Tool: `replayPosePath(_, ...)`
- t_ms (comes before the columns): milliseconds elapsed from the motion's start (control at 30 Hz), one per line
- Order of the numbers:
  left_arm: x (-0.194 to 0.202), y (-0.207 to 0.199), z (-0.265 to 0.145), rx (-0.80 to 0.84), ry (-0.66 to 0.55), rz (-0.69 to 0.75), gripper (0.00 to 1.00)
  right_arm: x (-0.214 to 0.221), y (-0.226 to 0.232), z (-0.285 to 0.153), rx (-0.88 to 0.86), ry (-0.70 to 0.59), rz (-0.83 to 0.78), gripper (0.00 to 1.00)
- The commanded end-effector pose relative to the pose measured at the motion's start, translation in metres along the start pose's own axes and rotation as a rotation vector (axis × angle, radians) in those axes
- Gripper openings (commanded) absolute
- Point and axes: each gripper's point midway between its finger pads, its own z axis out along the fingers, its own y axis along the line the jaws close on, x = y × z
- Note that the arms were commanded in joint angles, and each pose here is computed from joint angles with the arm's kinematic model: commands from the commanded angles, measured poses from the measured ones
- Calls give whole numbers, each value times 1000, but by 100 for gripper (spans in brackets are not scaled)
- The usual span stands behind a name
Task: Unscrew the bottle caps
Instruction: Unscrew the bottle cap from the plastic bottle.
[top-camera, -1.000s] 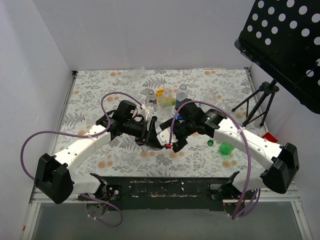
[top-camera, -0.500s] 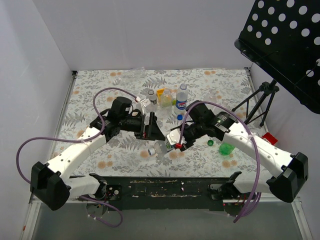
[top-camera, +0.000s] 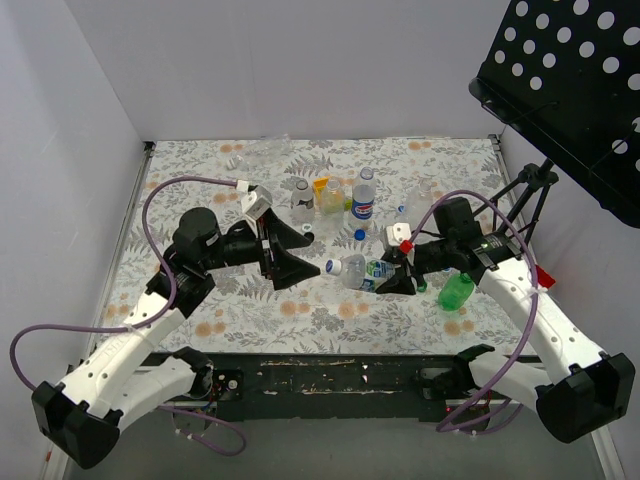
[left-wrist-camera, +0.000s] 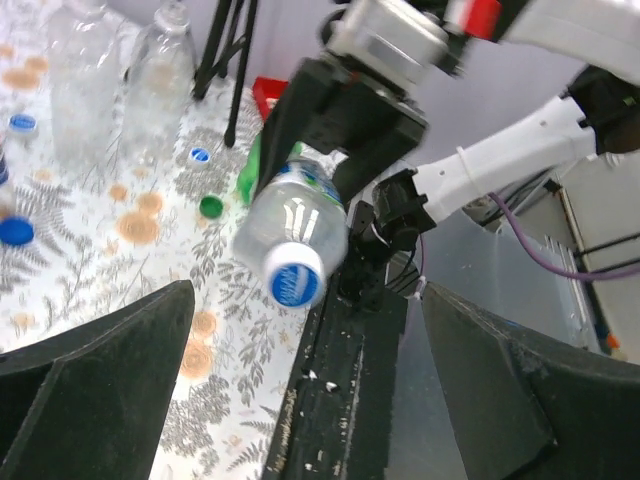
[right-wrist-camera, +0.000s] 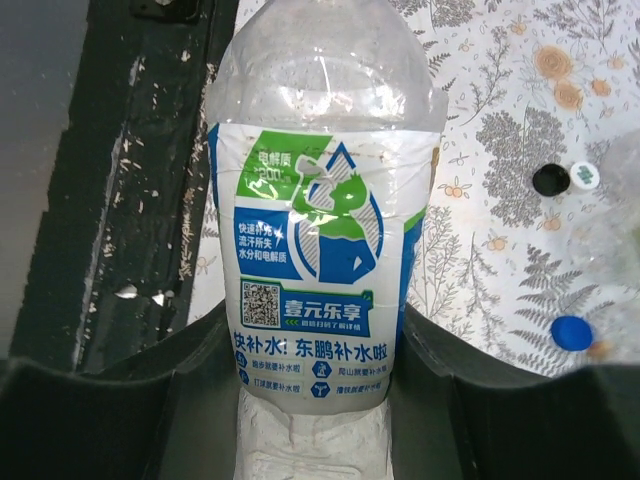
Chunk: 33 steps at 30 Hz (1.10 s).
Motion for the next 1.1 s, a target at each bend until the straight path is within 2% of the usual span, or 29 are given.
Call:
replayPosePath(0,-19,-19,2,147,-86,260,98,-22,1,-8,-6,-154,122,15)
replayPosePath(133,-5,-13,15,215,-18,181,90,-25,-3,-10,-13,-184,156,15)
replayPosePath(267,3,-12,22,240,-29,169,88,-22,-7,-8,-12,-182,175,15)
replayPosePath(567,6,-3,40,241,-16,153,75,-16,-10,-4,-15,-177,195,15)
replayPosePath(733,8,1,47,244,1,137,57,-15,-12,-4,-9,-171,199,15)
replayPosePath(1067,3,4,49,210,-24,138,56,-8,-12,-3,1,-156,209,15)
